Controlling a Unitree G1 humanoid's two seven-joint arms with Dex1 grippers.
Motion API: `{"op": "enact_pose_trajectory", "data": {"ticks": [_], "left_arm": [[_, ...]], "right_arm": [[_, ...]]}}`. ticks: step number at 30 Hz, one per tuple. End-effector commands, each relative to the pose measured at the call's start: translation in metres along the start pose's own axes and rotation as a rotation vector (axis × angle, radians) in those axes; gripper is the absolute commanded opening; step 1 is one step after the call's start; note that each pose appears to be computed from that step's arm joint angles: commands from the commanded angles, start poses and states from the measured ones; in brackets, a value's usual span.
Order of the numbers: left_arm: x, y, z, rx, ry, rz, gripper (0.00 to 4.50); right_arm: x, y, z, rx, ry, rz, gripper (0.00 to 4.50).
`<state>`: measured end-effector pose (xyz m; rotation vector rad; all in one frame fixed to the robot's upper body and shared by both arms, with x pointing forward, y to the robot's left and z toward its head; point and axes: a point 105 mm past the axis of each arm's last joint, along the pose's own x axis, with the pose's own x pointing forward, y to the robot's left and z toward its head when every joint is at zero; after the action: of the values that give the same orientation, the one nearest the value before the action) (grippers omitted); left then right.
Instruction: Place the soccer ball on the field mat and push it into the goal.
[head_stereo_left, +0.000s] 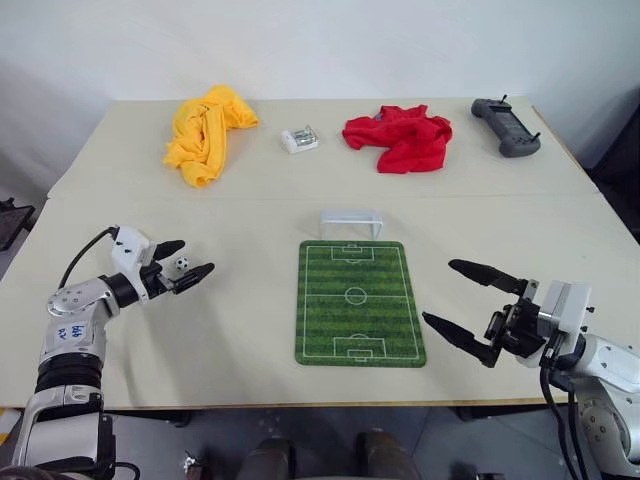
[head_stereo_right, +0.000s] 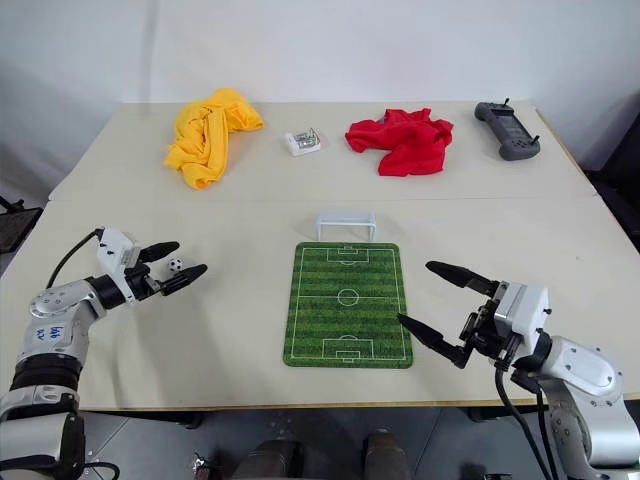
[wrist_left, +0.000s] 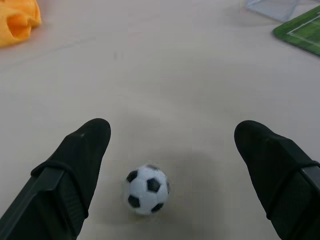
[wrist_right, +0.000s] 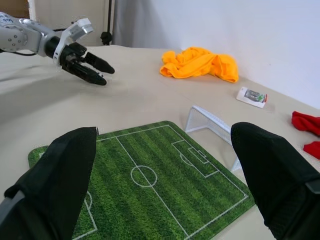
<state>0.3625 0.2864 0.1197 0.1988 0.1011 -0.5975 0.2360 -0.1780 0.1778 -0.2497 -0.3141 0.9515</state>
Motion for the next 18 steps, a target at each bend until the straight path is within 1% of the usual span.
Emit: {"op": "enact_pose_trajectory", "data": {"ticks": [1,2,3,7,10,11,12,15,18], "left_arm": [[-0.003,0.008,0.006,0.027,0.01,0.012,4.11],[-0.003,0.008,0.005,0.034,0.018,0.01,3.92],[-0.003,0.011,0.005,0.026,0.023,0.023,3.65],[-0.007,0.011,-0.004,0.034,0.072,0.011,2.44],[-0.005,0.008,0.004,0.043,0.022,-0.017,1.5],[-0.003,0.004,0.012,0.044,-0.02,-0.044,1.29],[0.001,-0.001,0.021,0.049,-0.059,-0.082,0.94],[0.014,-0.032,0.046,0.085,-0.116,-0.281,0.88],[0.027,-0.082,0.066,0.214,-0.108,-0.542,0.88]], "right_arm": [[0.002,0.006,0.006,-0.02,-0.023,-0.011,4.5],[0.001,0.007,0.006,-0.02,-0.022,-0.018,4.5],[0.001,0.007,0.006,-0.019,-0.022,-0.027,4.5],[0.001,0.007,0.006,-0.027,-0.024,-0.054,4.5],[-0.001,0.005,0.006,-0.036,-0.016,-0.071,4.5],[-0.003,0.004,0.006,-0.039,-0.012,-0.073,4.5],[-0.006,0.003,0.006,-0.041,-0.007,-0.074,4.5],[-0.014,0.005,0.004,-0.032,0.025,-0.049,4.5],[-0.027,0.011,0.0,-0.01,0.088,0.025,4.5]]}}
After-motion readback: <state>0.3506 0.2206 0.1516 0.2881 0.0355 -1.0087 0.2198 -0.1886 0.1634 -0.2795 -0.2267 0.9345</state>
